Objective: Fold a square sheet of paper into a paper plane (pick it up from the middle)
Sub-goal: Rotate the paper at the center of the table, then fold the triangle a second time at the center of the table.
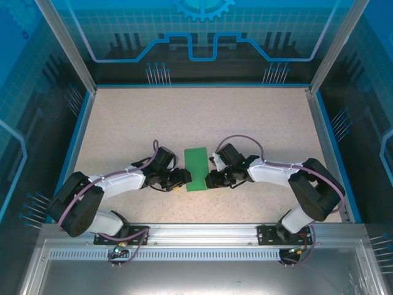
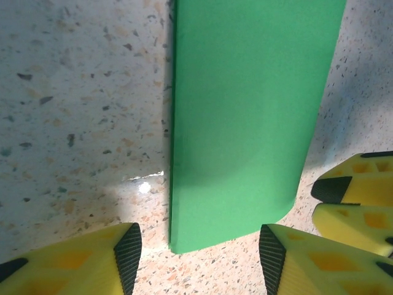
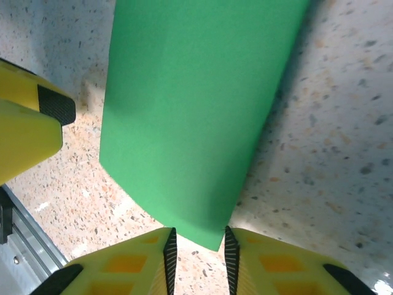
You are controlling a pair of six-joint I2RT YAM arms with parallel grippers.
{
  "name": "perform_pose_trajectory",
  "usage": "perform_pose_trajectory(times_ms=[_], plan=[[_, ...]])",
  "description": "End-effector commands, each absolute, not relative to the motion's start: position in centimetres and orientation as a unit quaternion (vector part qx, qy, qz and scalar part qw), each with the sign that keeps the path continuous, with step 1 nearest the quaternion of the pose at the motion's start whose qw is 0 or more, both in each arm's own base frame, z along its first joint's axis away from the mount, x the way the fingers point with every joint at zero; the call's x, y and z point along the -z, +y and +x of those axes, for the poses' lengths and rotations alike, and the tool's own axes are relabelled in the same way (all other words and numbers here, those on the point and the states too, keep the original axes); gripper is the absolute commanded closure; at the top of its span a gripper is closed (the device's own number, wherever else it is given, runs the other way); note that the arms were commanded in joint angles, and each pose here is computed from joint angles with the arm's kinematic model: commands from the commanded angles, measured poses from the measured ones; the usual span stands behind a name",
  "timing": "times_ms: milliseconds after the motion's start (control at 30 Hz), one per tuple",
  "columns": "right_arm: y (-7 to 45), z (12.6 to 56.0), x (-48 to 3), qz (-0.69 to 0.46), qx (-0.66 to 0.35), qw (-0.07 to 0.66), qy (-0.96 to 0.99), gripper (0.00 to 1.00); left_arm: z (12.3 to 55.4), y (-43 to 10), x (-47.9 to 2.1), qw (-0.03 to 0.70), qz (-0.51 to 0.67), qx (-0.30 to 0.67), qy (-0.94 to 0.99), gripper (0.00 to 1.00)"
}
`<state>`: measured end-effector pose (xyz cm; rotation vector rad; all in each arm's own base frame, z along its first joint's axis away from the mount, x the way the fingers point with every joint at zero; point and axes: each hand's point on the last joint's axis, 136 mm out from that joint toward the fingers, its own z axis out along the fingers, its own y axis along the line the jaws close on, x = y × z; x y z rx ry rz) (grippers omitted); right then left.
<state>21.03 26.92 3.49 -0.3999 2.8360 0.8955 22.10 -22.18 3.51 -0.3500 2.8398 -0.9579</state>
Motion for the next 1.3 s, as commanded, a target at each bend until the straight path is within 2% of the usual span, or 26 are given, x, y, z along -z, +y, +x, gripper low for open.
perform_pose_trajectory(times_ms=[0, 267, 633, 967, 1267], plan=[[26.8, 21.6, -3.7, -0.141, -0.291, 0.069, 0.944, 0.74, 21.7, -22.7, -3.0, 0.05, -0.118, 0.319, 0.939, 0.44], [26.6, 21.8, -2.4, -0.141, -0.284, 0.061, 0.946, 0.8, 21.6, -23.2, -3.1, 0.05, -0.116, 0.324, 0.938, 0.44], [25.8, 21.5, -1.1, -0.145, -0.258, 0.053, 0.954, 0.81, 21.9, -23.8, -3.6, 0.051, -0.114, 0.333, 0.935, 0.46], [27.0, 22.2, -4.9, -0.151, -0.299, 0.093, 0.938, 0.84, 21.7, -23.3, -3.6, 0.052, -0.111, 0.32, 0.939, 0.47], [28.4, 21.7, -3.3, -0.155, -0.309, 0.071, 0.936, 0.88, 21.3, -23.1, -4.0, 0.054, -0.114, 0.325, 0.937, 0.45]])
